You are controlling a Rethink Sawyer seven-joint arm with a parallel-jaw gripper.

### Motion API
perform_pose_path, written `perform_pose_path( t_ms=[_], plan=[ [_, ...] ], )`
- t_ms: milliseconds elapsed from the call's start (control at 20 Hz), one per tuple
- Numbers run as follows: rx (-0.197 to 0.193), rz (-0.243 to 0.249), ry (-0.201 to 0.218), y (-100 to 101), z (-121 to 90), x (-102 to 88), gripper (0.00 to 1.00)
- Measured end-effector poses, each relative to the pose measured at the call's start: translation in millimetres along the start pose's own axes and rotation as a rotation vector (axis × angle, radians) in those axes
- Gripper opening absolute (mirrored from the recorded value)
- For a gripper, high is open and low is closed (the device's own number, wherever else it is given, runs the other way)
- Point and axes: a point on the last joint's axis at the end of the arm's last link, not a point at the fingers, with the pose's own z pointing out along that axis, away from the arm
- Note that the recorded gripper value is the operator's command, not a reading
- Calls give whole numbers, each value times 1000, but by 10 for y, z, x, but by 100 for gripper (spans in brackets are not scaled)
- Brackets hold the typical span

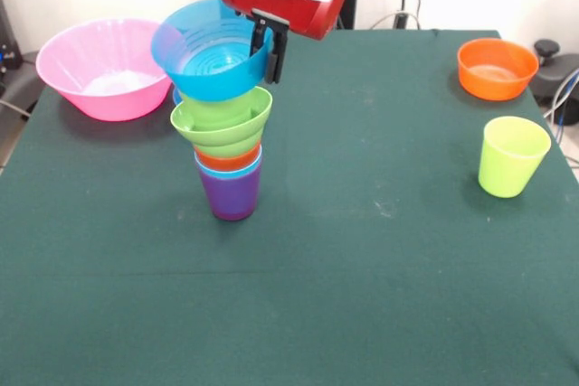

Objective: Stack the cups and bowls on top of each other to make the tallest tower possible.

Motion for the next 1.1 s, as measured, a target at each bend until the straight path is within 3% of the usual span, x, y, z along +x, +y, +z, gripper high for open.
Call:
perform_pose_path(
  t_ms=[450, 650, 1100],
  plan=[
    [17, -14, 5, -17, 131, -3, 0],
    [33, -28, -11, -29, 162, -58, 0],
    [33, -32, -23, -29, 177, -79, 0]
  ],
)
